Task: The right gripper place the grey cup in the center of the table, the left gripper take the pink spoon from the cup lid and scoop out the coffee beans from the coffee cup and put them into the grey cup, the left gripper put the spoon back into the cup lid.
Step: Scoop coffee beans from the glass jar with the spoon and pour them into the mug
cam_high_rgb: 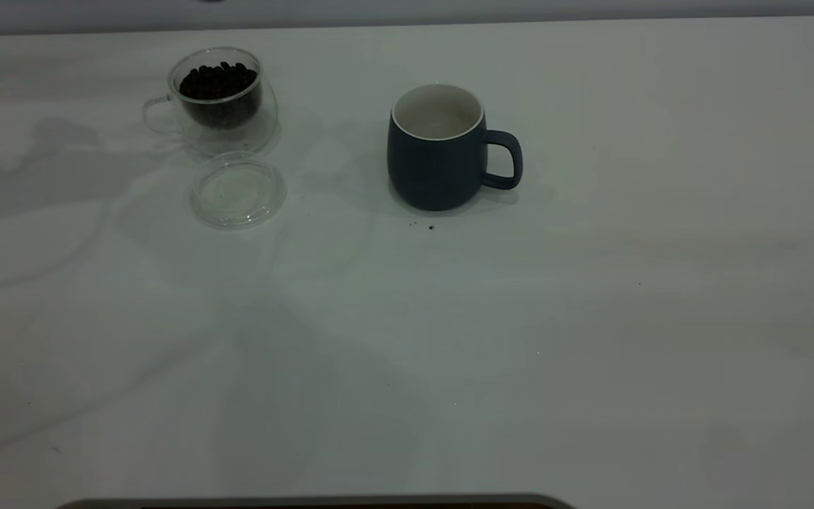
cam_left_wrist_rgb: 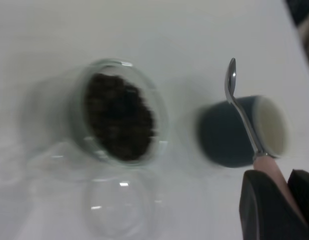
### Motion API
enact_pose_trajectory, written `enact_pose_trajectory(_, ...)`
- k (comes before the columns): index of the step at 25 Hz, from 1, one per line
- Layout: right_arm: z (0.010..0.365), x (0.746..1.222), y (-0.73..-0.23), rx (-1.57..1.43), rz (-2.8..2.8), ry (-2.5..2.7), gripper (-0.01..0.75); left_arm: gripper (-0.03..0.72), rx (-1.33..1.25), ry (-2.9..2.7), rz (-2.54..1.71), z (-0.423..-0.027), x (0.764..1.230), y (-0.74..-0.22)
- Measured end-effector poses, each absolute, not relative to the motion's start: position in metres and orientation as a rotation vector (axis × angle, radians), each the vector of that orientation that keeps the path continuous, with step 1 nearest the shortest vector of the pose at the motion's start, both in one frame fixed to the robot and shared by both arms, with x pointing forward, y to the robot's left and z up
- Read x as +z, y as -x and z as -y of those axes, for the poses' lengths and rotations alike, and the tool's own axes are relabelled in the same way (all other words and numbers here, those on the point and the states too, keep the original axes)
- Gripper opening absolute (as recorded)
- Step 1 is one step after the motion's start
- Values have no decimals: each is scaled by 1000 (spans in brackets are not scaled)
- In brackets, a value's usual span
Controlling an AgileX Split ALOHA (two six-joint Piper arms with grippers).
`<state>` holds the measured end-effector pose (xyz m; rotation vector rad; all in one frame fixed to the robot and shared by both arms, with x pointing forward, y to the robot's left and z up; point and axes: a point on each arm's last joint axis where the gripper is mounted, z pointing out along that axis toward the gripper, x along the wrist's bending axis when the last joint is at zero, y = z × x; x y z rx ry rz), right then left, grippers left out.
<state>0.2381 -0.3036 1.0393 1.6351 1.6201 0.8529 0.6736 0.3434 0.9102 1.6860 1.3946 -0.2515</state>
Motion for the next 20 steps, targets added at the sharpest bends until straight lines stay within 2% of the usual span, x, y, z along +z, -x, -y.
enact_pose_trajectory(7, 304, 1039, -238, 853, -1620, -1635, 516, 115, -182, -1715, -1487, -351, 884, -678)
enact_pose_trajectory(14, 304, 1039, -238, 853, -1620, -1635, 516, 115, -254, -1694, -1549, -351, 843, -677)
enact_pose_trajectory(20, 304, 1039, -238, 853, -1620, -1635, 516, 115, -314, -1632, -1570, -348, 828, -677)
